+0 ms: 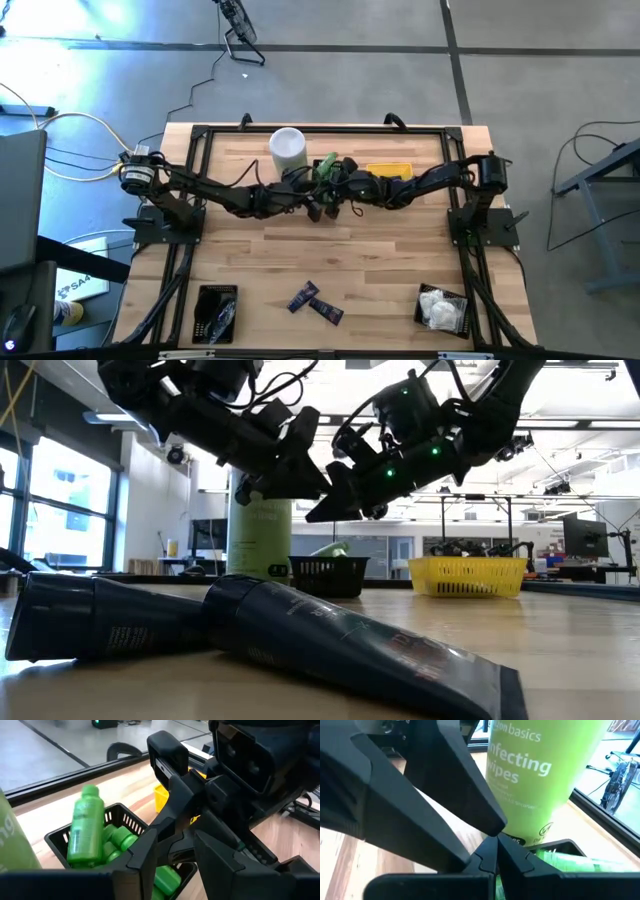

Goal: Pick & Place Travel size toiletries
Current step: Put the green shampoo bottle into the top black bin, then put the blue shave butter into the yellow bin

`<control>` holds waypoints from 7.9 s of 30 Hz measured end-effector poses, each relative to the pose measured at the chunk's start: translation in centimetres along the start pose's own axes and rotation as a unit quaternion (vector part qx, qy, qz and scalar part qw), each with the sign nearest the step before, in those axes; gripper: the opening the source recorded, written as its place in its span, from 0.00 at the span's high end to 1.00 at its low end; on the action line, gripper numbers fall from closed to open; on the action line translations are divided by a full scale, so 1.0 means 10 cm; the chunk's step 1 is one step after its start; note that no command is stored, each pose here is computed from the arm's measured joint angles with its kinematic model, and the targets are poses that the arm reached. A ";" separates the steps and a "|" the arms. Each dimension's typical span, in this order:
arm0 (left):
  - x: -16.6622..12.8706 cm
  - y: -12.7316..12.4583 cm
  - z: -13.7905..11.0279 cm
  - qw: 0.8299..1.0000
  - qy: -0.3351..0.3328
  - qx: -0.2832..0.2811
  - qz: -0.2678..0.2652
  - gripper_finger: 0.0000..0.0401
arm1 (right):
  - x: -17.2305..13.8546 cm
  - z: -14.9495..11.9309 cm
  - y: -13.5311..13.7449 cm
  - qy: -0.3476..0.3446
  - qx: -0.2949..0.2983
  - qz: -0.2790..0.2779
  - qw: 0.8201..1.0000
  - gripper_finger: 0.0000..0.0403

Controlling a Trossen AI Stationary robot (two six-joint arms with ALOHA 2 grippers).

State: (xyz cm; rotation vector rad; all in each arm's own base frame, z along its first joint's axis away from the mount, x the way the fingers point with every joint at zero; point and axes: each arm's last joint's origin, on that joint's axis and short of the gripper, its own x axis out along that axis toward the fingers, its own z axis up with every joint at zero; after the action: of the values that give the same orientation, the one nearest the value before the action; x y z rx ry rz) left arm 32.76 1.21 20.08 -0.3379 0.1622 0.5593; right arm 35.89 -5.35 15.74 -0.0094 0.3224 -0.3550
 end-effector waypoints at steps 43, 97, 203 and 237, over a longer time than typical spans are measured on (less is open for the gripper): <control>-1.00 -0.62 0.10 0.967 -0.010 0.199 -0.161 0.73 | -0.99 0.57 0.86 -0.008 0.011 0.155 0.988 0.99; -1.98 0.02 -0.13 0.929 -0.076 0.143 -0.333 1.00 | -0.89 0.52 2.60 0.268 0.163 0.180 0.932 0.99; -1.97 0.02 -0.16 0.926 -0.058 0.144 -0.344 1.00 | -0.45 -0.24 2.88 0.371 0.091 0.153 0.912 0.68; -1.97 0.03 -0.16 0.926 -0.058 0.142 -0.344 1.00 | -1.39 1.20 2.02 0.249 0.073 0.038 0.965 0.70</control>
State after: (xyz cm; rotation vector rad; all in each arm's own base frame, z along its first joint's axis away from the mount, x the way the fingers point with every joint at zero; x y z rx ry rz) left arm 16.02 -8.85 23.30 -0.0622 0.0016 -0.1444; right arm 34.13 17.79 30.09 0.2404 0.7918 -0.2998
